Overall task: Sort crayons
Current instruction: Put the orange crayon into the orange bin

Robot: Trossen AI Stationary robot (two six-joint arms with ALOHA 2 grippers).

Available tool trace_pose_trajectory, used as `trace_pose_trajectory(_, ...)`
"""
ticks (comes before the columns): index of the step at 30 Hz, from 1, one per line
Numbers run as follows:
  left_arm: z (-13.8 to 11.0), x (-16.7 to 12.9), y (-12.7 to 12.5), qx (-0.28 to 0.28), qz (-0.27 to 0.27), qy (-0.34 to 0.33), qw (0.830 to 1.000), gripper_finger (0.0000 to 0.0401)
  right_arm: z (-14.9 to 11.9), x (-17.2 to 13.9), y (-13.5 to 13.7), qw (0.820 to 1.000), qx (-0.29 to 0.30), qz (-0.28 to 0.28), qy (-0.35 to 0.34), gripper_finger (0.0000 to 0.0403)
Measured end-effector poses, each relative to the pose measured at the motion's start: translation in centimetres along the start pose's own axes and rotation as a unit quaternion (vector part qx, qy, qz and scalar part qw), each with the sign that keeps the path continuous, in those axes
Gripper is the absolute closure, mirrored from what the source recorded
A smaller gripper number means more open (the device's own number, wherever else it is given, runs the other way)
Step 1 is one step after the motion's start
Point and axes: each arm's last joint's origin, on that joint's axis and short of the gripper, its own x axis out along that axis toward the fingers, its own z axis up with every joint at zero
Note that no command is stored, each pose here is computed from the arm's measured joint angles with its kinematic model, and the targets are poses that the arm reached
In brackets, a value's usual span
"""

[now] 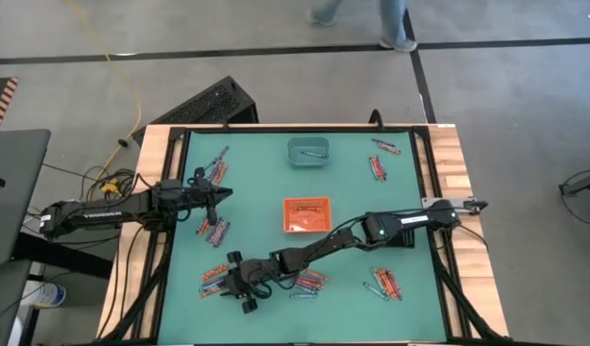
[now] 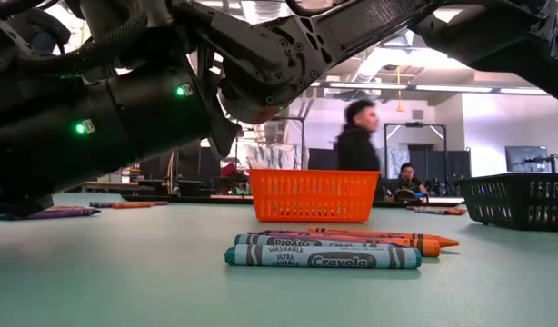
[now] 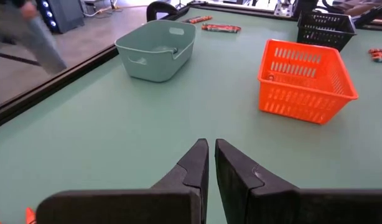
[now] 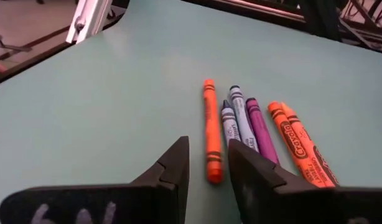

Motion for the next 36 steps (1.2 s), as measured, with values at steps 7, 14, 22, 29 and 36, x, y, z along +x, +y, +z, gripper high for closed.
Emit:
trace_pose_trajectory(7, 0.0, 0.0, 0.0, 0.0, 0.0, 0.0, 1.0, 0.0384, -0.3, 0.0, 0.0, 1.0, 0.006, -0.009, 0.018, 0.0285)
trace_pose_trajectory(14, 0.0, 0.0, 0.0, 0.0, 0.0, 0.0, 1.0, 0.0384, -0.4, -0.1, 0.2, 0.999, 0.026, -0.02, 0.032, 0.0285)
trace_pose_trajectory(22, 0.0, 0.0, 0.0, 0.0, 0.0, 0.0, 1.0, 0.0384, -0.5, -0.1, 0.1, 0.999, 0.027, -0.025, 0.034, 0.0355)
trace_pose_trajectory(29, 0.0, 0.0, 0.0, 0.0, 0.0, 0.0, 1.0, 0.0384, -0.1, -0.3, 0.1, 0.998, 0.031, -0.024, 0.041, 0.0394)
trace_pose_trajectory(36, 0.0, 0.0, 0.0, 0.0, 0.0, 0.0, 1.0, 0.0384, 4.7, -3.3, -0.3, 0.996, 0.014, 0.007, 0.089, 0.04)
